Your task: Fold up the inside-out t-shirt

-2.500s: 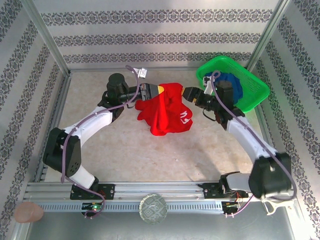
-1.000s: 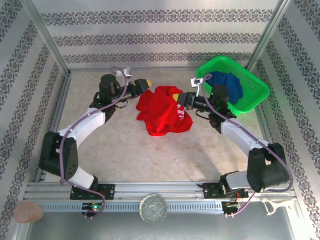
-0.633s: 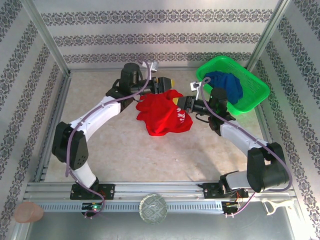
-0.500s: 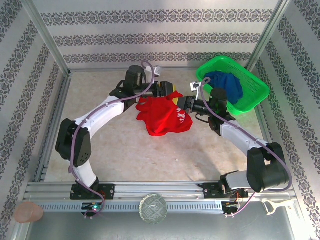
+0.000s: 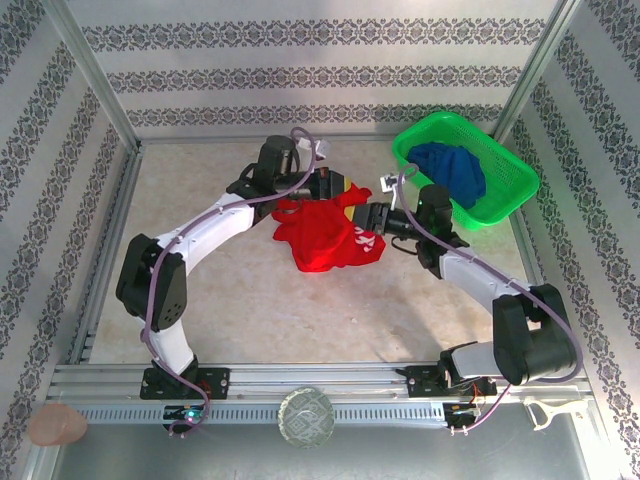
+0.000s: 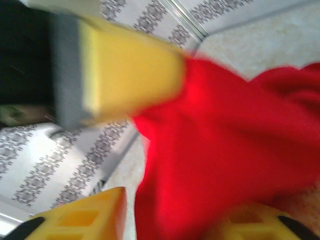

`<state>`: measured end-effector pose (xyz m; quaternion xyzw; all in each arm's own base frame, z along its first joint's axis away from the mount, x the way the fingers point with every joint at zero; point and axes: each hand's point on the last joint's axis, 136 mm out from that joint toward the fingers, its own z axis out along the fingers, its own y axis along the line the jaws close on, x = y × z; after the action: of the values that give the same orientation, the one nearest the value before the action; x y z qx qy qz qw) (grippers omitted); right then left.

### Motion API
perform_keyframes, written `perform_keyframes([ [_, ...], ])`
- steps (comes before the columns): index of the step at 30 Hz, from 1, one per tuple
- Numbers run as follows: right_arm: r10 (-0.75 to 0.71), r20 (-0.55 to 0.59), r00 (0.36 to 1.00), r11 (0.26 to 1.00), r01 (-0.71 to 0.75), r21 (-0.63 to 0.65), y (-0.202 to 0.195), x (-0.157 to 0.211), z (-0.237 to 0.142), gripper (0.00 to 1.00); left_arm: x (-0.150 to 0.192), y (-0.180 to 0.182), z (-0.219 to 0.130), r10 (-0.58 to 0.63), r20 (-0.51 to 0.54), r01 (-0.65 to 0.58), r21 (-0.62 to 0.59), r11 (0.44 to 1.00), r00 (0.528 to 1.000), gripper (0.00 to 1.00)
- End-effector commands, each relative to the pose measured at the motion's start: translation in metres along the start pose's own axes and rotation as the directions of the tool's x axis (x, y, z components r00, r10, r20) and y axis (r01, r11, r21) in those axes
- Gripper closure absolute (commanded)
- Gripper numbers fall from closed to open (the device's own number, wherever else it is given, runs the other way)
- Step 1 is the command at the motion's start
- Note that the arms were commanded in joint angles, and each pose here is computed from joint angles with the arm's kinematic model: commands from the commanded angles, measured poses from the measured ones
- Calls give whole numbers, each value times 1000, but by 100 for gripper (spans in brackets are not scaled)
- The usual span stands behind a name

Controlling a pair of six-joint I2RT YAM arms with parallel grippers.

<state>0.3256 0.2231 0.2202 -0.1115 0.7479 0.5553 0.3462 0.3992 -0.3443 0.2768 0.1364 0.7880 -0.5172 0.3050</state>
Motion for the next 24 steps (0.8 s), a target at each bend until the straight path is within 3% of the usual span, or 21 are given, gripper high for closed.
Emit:
perform_keyframes([
  [1, 104, -12, 994, 990, -103, 93, -41, 24, -7, 51, -41, -55, -37, 125, 165, -140, 85, 987, 978, 100],
  [6, 159, 60, 985, 979, -165, 120, -43, 11, -31, 39, -41, -72, -52, 160, 191, -185, 121, 975, 968, 100],
  [13, 133, 162, 978, 972, -160, 170, 1, -40, -60, 37, -27, -66, -54, 165, 182, -189, 121, 975, 969, 100],
  [18, 273, 236, 933, 945, -305, 114, 19, -72, -62, 36, -21, -57, -51, 157, 173, -177, 109, 978, 972, 100],
  [24, 413, 236, 880, 896, -438, 66, 23, -73, -44, 33, -19, -52, -48, 156, 168, -174, 102, 979, 973, 100],
])
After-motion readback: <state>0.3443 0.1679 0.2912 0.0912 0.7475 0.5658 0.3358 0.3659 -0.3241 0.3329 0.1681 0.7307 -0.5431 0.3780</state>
